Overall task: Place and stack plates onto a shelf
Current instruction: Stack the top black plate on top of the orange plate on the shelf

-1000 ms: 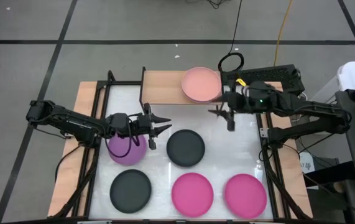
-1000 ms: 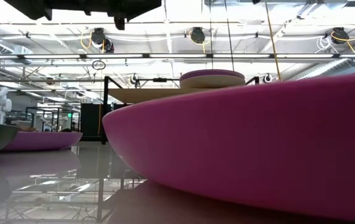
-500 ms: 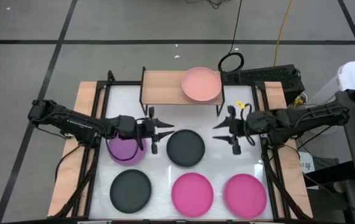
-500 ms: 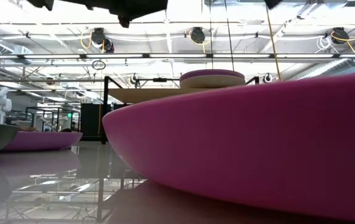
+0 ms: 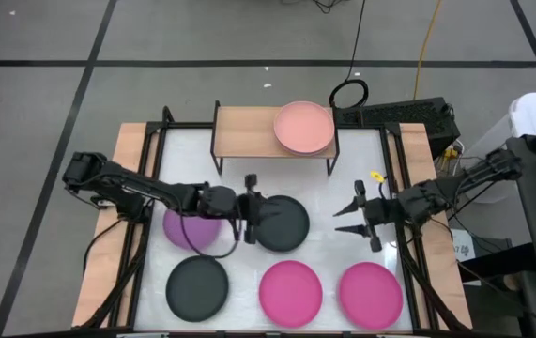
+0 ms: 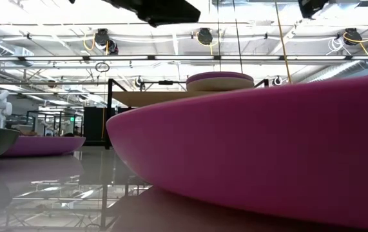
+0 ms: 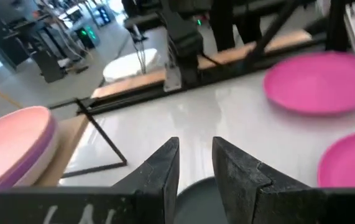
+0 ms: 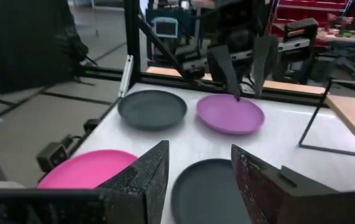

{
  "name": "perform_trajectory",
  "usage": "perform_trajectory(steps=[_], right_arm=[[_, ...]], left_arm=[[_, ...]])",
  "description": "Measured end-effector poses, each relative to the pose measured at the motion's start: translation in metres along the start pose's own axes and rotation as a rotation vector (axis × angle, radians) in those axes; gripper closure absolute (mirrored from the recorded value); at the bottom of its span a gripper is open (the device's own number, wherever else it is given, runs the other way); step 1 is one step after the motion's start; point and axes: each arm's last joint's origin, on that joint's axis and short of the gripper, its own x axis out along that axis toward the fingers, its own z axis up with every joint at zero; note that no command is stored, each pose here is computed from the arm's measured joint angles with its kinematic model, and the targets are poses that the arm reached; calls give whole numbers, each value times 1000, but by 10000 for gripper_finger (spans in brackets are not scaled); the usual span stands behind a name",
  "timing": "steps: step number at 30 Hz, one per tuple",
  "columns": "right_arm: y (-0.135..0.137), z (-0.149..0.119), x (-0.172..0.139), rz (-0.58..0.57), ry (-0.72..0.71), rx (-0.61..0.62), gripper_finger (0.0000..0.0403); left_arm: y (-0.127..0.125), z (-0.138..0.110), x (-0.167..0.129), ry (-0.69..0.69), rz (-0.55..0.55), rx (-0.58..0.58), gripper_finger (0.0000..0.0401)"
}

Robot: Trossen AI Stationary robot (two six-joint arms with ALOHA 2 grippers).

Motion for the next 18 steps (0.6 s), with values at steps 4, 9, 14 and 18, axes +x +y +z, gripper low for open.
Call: perform_trajectory(steps=[4, 9, 14, 18], right_arm=[[3, -2, -10, 34, -32, 31, 248], [7, -4, -19, 36, -64, 34, 248], [11, -15, -18, -2, -48, 23, 248], [13, -21, -16, 17, -53, 25, 248]], left_arm=[[-11, 5, 8, 176, -77, 87, 300], [-41, 0, 16, 355, -190, 165, 300], [-76, -19, 20, 461, -295, 248, 300], [-98, -34, 24, 514, -353, 313, 300]])
